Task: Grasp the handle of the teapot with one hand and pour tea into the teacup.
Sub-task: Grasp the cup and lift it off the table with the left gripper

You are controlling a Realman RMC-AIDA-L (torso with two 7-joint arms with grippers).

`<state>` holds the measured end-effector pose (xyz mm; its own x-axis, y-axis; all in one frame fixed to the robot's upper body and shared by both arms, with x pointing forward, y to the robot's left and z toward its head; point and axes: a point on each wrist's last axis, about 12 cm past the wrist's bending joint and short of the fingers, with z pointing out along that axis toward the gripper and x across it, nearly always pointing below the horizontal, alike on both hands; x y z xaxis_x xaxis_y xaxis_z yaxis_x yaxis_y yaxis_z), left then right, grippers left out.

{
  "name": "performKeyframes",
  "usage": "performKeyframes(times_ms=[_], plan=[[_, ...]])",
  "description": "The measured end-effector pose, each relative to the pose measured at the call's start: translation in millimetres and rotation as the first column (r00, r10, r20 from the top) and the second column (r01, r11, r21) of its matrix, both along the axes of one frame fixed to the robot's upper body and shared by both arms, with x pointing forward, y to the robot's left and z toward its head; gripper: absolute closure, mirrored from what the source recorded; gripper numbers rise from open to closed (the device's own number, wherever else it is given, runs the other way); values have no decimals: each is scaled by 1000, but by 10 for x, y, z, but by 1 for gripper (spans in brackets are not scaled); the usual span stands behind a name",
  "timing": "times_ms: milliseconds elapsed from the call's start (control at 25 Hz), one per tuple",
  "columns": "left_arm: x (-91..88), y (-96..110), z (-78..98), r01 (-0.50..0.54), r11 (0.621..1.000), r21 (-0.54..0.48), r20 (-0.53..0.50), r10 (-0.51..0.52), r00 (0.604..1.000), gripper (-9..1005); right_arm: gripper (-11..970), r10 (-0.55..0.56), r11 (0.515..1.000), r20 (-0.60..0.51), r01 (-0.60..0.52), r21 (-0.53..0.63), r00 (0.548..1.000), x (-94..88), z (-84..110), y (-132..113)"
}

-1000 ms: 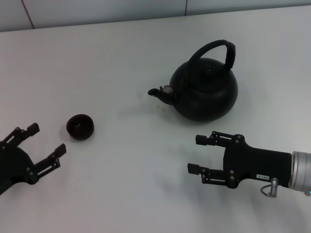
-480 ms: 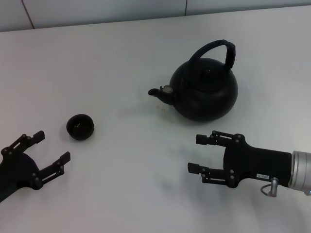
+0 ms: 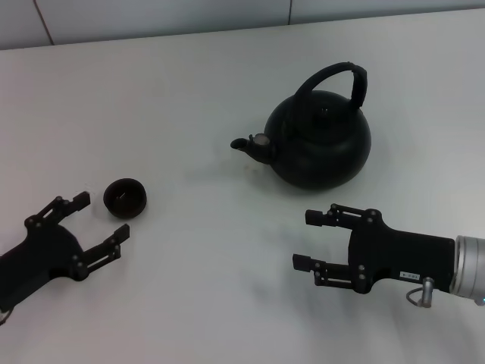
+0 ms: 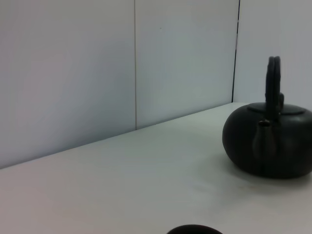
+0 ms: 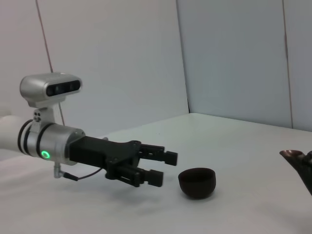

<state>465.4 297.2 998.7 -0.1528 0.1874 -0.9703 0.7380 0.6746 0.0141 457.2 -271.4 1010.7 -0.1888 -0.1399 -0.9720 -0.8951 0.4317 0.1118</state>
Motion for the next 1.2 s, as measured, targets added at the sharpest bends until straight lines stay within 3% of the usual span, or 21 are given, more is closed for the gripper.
performKeyframes(times_ms=[1200], plan=[[379, -268, -16, 1, 997, 73, -25, 0, 1000, 155, 222, -11, 1000, 0, 11, 11, 1000, -15, 6, -19]])
